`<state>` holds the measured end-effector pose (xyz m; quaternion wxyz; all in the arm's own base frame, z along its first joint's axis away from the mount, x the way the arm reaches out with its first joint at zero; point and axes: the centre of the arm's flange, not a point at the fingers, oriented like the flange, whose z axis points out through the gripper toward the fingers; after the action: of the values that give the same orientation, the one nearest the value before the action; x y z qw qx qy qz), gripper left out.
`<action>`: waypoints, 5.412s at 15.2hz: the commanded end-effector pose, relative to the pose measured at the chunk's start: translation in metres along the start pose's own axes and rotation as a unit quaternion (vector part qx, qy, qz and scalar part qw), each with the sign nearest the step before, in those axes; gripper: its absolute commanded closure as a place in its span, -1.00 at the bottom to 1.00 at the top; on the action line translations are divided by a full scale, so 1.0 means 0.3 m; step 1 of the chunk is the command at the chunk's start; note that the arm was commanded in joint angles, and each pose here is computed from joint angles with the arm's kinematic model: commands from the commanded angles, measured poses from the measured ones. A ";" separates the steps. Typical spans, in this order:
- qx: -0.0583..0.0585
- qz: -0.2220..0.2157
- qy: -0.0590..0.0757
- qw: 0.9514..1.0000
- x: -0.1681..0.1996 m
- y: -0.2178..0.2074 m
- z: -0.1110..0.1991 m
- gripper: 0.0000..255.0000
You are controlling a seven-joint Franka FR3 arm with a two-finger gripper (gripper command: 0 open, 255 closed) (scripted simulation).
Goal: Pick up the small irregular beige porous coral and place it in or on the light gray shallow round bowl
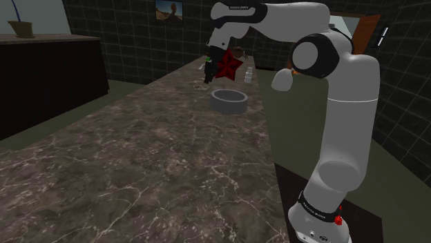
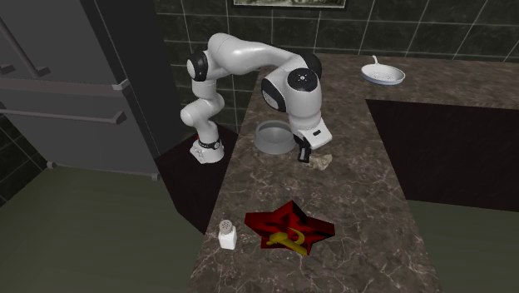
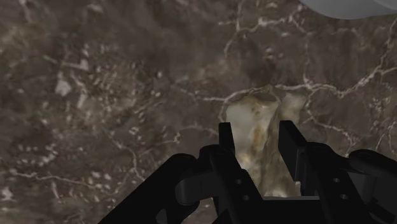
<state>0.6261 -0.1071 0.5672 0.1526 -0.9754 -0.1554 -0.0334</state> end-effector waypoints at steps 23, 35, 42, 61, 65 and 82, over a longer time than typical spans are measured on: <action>0.000 0.000 -0.001 1.000 0.035 -0.090 -0.297 1.00; 0.000 0.000 -0.001 1.000 -0.226 -0.258 -0.404 1.00; 0.000 0.000 -0.001 1.000 -0.496 -0.403 -0.436 1.00; 0.000 0.000 -0.001 1.000 -0.553 -0.323 -0.135 1.00; 0.000 0.000 -0.001 1.000 -0.553 -0.323 -0.135 1.00; 0.000 0.000 -0.001 1.000 -0.553 -0.323 -0.302 -1.00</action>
<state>0.4368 -0.0958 0.6621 0.1528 -0.9754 -0.1553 -0.0324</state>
